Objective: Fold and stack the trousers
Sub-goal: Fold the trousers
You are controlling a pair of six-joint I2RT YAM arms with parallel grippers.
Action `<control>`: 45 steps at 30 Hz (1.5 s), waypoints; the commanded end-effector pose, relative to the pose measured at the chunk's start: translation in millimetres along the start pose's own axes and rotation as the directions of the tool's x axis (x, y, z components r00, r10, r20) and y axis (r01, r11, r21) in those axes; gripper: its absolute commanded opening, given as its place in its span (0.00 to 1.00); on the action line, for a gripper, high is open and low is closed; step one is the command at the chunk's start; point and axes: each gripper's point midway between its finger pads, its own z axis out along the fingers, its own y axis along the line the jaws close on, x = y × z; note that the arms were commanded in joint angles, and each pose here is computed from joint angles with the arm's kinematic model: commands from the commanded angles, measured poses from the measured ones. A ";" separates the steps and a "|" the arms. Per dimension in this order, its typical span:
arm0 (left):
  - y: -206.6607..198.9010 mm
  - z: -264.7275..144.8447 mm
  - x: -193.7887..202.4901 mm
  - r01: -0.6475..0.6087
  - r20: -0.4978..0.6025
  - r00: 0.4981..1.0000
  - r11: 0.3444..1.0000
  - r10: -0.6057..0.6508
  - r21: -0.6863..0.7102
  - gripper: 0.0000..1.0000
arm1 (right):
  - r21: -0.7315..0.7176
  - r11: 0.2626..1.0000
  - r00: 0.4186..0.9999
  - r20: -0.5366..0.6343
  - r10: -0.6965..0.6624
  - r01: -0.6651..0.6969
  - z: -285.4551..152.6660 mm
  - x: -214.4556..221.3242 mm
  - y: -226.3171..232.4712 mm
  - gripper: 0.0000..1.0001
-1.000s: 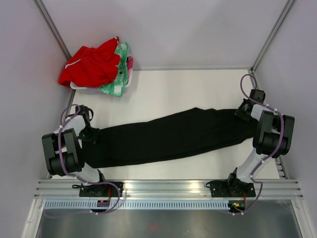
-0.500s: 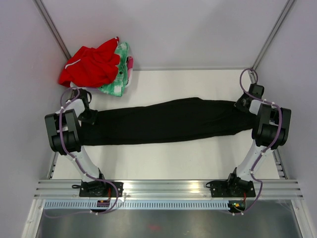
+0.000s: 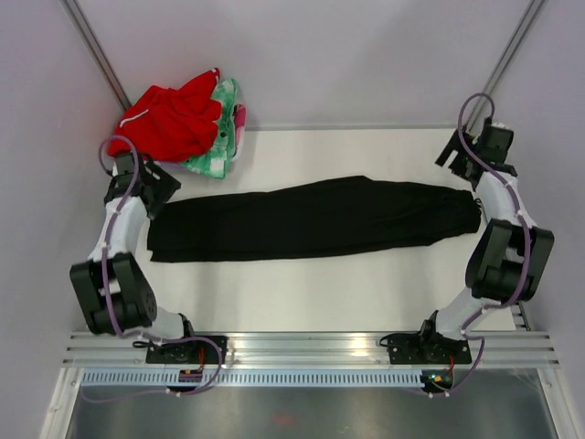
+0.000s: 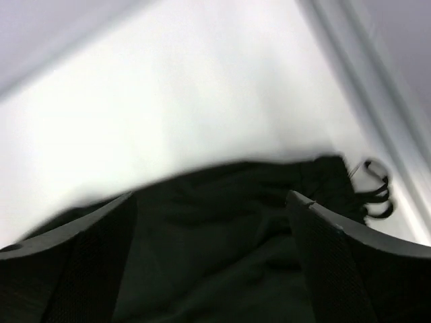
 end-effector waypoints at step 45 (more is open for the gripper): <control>102.3 24.9 -21.7 -0.458 -0.059 0.888 0.888 0.456 -0.030 1.00 | -0.079 0.991 0.990 0.084 0.116 -0.109 -12.8 6.8 20.8 0.98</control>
